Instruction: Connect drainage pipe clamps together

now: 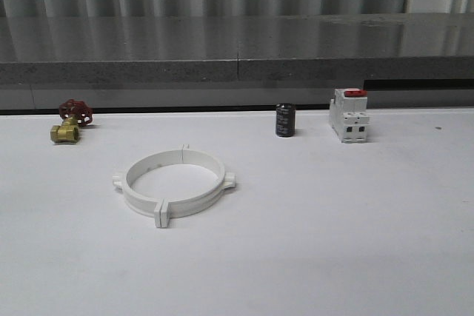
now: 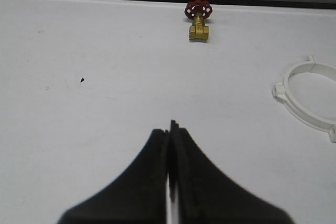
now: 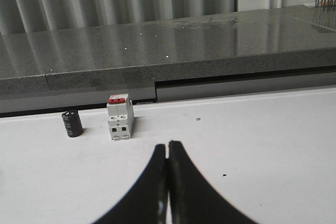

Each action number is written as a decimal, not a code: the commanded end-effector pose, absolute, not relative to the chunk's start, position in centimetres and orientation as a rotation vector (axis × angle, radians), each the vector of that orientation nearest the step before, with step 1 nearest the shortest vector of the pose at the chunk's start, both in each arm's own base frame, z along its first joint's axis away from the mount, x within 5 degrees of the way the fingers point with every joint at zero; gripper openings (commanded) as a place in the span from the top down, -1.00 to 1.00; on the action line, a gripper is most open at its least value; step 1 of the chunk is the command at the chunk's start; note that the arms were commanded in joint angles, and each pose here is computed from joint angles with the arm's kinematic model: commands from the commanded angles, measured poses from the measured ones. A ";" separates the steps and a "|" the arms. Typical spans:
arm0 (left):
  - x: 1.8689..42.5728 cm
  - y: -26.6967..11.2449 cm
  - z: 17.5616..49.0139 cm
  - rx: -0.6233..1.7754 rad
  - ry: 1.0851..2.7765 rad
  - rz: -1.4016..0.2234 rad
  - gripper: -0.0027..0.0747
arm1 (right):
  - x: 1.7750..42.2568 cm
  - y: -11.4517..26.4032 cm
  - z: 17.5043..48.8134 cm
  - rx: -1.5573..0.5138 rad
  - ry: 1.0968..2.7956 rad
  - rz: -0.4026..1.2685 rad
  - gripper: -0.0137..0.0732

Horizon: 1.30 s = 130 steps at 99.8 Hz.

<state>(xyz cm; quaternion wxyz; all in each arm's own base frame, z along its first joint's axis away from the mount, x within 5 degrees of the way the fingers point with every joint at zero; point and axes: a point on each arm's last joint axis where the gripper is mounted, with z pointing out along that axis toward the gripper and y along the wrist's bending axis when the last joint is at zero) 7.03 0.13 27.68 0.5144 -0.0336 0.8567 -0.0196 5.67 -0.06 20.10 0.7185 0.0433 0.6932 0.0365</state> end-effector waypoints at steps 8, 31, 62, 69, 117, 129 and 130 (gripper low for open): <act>7.3 0.0 28.9 -0.071 1.978 -0.061 0.98 | 5.3 -0.1 21.6 0.092 1.407 0.072 0.84; 7.6 -0.4 28.2 -0.046 1.778 -0.132 0.99 | 5.3 -0.1 21.6 0.092 1.407 0.072 0.84; 6.3 -0.7 23.5 -0.068 1.591 -0.242 0.98 | 5.3 -0.1 21.6 0.092 1.407 0.072 0.84; 5.9 -0.6 22.4 -0.067 1.583 -0.230 0.98 | 5.3 -0.1 21.6 0.092 1.407 0.072 0.84; 5.6 0.1 19.7 -0.122 1.521 -0.111 0.98 | 5.3 -0.1 21.6 0.092 1.407 0.072 0.84; 5.6 0.1 19.7 -0.122 1.521 -0.111 0.98 | 5.3 -0.1 21.6 0.092 1.407 0.072 0.84; 5.6 0.1 19.7 -0.122 1.521 -0.111 0.98 | 5.3 -0.1 21.6 0.092 1.407 0.072 0.84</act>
